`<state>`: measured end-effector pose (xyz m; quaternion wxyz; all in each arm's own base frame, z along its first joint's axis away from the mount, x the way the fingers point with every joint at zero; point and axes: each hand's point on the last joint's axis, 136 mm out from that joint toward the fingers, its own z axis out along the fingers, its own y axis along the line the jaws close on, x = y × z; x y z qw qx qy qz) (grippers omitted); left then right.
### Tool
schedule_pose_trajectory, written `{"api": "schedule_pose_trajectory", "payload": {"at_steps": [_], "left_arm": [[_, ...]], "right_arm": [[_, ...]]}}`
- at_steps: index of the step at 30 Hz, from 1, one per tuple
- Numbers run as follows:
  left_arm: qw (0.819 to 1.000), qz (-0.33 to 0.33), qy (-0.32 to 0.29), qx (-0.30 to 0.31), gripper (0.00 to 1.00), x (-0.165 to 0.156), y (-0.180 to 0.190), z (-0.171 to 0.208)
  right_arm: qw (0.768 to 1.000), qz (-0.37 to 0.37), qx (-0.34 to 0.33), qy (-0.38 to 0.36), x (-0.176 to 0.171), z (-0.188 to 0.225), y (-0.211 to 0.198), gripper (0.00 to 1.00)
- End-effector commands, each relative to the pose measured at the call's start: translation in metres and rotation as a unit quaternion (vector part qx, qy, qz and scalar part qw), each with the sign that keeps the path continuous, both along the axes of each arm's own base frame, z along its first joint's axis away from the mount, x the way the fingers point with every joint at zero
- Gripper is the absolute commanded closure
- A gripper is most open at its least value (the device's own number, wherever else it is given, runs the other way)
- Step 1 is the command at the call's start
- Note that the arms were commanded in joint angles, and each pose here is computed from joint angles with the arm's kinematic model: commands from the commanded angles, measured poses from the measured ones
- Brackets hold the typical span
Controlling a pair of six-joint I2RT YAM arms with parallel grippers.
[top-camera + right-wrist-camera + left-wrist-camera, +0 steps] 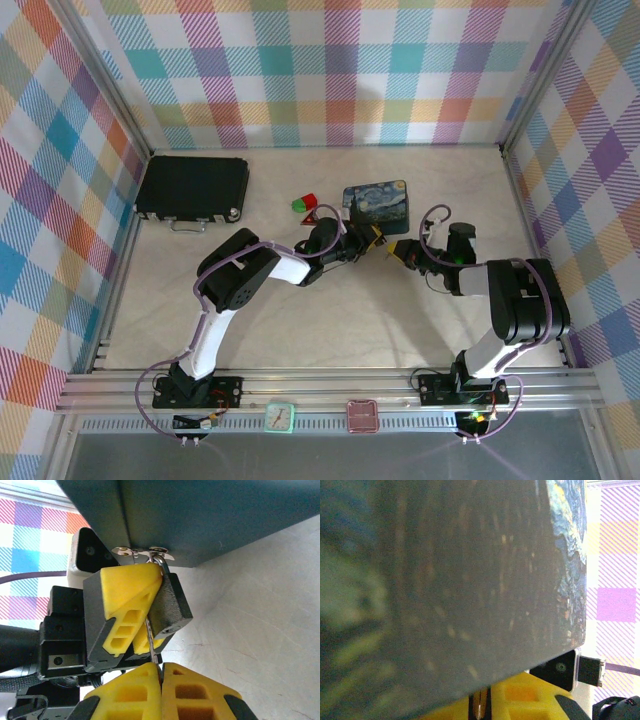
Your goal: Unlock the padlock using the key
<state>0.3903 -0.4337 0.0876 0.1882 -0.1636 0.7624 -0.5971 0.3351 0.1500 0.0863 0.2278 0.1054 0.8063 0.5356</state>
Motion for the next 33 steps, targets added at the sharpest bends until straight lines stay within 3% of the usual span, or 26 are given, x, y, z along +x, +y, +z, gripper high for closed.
{"api": "schedule_pose_trajectory", "payload": {"at_steps": [1,25,33], "left_arm": [[0.998,0.001,-0.038,-0.042,1.0,-0.001,-0.004,0.041],[0.998,-0.018,-0.04,-0.038,1.0,-0.007,-0.02,0.046],[0.998,-0.02,-0.038,-0.035,1.0,-0.011,-0.022,0.043]], "right_arm": [[1.0,-0.002,-0.012,0.01,-0.003,-0.006,-0.004,1.0],[1.0,-0.004,-0.007,0.023,-0.01,-0.014,-0.004,1.0],[1.0,-0.003,0.015,-0.007,-0.002,0.003,-0.001,1.0]]}}
